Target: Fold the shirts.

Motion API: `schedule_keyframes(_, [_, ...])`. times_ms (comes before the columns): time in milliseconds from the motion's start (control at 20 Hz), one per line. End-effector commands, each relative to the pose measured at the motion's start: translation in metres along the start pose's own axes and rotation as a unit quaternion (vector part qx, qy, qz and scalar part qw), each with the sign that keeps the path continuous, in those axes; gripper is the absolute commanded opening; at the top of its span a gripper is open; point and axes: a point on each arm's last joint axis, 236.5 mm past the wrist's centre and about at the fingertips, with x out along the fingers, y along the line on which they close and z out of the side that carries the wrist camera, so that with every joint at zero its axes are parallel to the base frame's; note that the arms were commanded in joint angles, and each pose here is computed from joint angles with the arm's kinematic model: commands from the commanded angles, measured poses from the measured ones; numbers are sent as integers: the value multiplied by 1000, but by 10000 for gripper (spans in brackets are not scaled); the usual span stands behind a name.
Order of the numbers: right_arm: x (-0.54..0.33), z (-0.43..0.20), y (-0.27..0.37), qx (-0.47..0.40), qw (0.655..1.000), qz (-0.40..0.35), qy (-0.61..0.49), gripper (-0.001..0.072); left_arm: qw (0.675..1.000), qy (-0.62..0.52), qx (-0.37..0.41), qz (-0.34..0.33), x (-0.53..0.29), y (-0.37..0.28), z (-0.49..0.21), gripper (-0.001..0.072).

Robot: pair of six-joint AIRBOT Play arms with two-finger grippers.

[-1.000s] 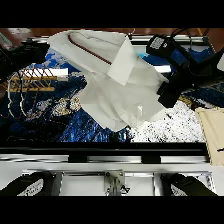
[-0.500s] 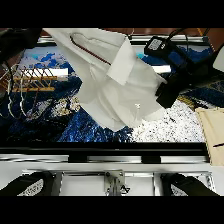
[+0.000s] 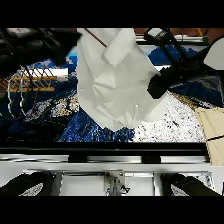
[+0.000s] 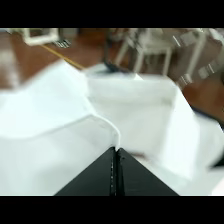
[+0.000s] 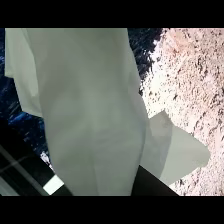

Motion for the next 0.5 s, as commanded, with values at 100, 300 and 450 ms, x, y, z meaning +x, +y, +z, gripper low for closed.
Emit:
schedule_keyframes(100, [-23, 13, 2, 34, 998, -13, -44, 85, 988, 130, 49, -74, 6, -41, -68, 46])
schedule_keyframes(300, [-29, 8, 7, 72, 997, -6, -40, 85, 980, 156, 42, -115, 0, -63, -80, 46])
schedule_keyframes(450, [-20, 4, 13, 109, 994, 13, -23, 85, 977, 152, 42, -140, 1, -83, -78, 46])
